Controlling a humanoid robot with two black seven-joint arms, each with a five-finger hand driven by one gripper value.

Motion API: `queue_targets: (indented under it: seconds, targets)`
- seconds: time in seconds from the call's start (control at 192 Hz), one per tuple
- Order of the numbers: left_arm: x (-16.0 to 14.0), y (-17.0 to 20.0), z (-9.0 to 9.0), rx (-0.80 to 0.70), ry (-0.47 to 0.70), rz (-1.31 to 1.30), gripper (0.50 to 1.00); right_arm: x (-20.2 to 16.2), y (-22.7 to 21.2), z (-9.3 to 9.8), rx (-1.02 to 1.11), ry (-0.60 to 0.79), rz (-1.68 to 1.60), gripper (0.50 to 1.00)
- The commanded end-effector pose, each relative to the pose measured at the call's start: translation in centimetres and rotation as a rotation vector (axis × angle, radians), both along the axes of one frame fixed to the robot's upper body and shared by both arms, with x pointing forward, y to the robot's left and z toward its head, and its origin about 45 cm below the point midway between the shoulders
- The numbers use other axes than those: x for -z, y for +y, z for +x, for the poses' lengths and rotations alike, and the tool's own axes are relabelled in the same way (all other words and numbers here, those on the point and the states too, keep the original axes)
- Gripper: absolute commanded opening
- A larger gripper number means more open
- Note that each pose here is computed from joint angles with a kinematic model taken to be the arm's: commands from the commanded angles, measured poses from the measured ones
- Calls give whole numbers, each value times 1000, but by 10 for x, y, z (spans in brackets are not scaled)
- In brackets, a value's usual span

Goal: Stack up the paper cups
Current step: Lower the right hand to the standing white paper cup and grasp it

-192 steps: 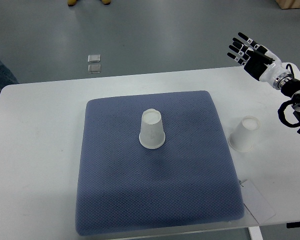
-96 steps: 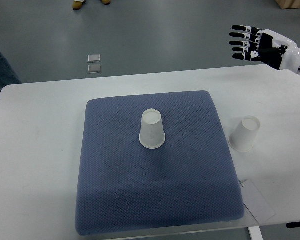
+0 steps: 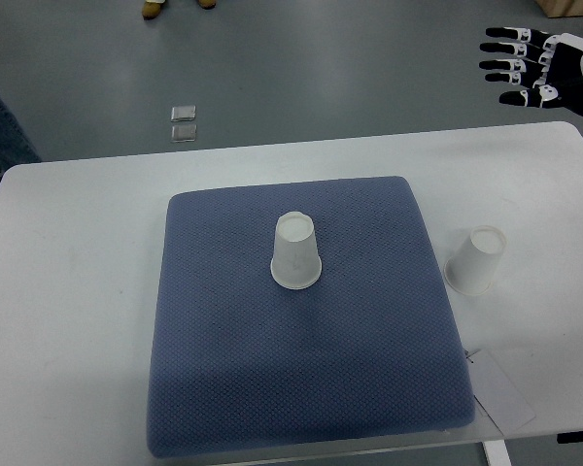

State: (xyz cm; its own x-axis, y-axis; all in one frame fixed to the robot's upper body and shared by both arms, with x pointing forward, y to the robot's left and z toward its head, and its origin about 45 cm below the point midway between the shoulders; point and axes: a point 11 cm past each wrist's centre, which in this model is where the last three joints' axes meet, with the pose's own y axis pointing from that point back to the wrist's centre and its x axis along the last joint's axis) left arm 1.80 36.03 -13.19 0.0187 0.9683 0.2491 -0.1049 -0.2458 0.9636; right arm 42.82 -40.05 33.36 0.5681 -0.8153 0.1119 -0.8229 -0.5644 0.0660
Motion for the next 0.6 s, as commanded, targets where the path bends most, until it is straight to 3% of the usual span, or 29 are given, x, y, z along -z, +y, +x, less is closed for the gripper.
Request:
queue_targets:
  seconds: [0.0, 0.031, 0.114, 0.224, 0.593]
  targets:
    - [0, 0, 0, 0, 0, 1, 1000, -9, -11, -8, 4, -8, -32, 746]
    - [0, 0, 0, 0, 0, 0, 1000, -12, -14, -11, 8, -10, -38, 709]
    - [0, 0, 0, 0, 0, 0, 1000, -17, -5, -12, -23, -17, -31, 715]
    - [0, 0, 0, 0, 0, 0, 1000, -21, 4, -18, -57, -17, -33, 856]
    - [0, 0, 0, 0, 0, 0, 1000, 7, 42, -44, -335, -34, -533, 903]
